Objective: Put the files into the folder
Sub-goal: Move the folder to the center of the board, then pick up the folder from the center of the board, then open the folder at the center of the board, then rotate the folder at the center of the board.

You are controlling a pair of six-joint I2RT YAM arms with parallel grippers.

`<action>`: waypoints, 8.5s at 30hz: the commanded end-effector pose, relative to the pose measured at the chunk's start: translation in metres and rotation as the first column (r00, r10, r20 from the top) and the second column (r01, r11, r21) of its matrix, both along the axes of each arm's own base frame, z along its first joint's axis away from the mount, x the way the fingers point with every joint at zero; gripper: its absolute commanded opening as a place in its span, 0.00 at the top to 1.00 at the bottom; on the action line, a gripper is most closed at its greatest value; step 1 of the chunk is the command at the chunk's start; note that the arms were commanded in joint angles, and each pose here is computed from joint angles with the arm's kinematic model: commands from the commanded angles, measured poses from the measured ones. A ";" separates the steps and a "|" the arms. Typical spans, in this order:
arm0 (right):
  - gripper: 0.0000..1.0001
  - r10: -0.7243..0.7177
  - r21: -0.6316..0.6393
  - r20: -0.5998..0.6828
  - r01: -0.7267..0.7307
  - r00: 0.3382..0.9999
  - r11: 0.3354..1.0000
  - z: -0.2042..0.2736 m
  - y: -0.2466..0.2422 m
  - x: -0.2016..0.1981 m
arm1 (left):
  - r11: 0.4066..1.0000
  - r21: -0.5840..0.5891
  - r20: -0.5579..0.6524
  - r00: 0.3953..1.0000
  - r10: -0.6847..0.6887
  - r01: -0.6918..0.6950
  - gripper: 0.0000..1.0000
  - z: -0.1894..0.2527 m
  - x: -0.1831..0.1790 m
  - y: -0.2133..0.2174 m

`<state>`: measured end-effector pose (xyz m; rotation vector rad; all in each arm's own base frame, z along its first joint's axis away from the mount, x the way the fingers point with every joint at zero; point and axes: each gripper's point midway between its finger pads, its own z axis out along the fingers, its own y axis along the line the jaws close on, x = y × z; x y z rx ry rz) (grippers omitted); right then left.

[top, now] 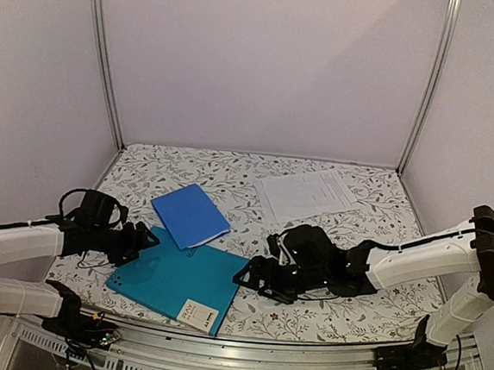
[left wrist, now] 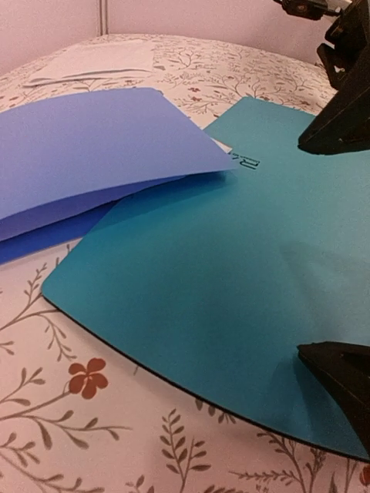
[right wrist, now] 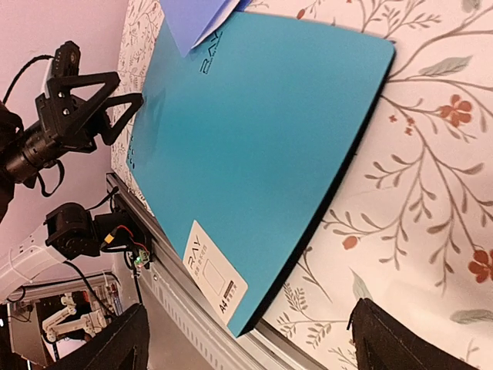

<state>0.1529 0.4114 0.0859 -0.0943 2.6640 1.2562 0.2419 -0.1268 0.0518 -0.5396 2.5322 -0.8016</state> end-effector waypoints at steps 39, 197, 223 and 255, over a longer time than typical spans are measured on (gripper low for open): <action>0.27 0.148 0.140 -0.187 -0.123 0.971 0.982 -0.032 0.045 -0.018 | 0.983 0.139 -0.131 0.986 -0.105 0.123 0.28 -0.025 -0.031 0.011; 0.01 -0.331 -0.452 -0.015 0.289 0.944 0.844 -0.080 -0.203 0.035 | 0.633 0.006 -0.150 0.626 -0.765 0.774 0.21 -0.029 0.019 -0.217; 0.01 -0.115 -0.454 -0.021 0.093 0.993 0.886 -0.096 -0.143 0.160 | 0.663 0.071 -0.244 0.658 -0.713 0.745 0.21 -0.041 -0.006 -0.197; 0.53 0.261 -0.341 0.148 -0.199 0.954 0.919 -0.036 -0.074 0.104 | 0.685 0.321 0.209 0.657 -0.725 0.654 0.08 0.042 0.017 -0.227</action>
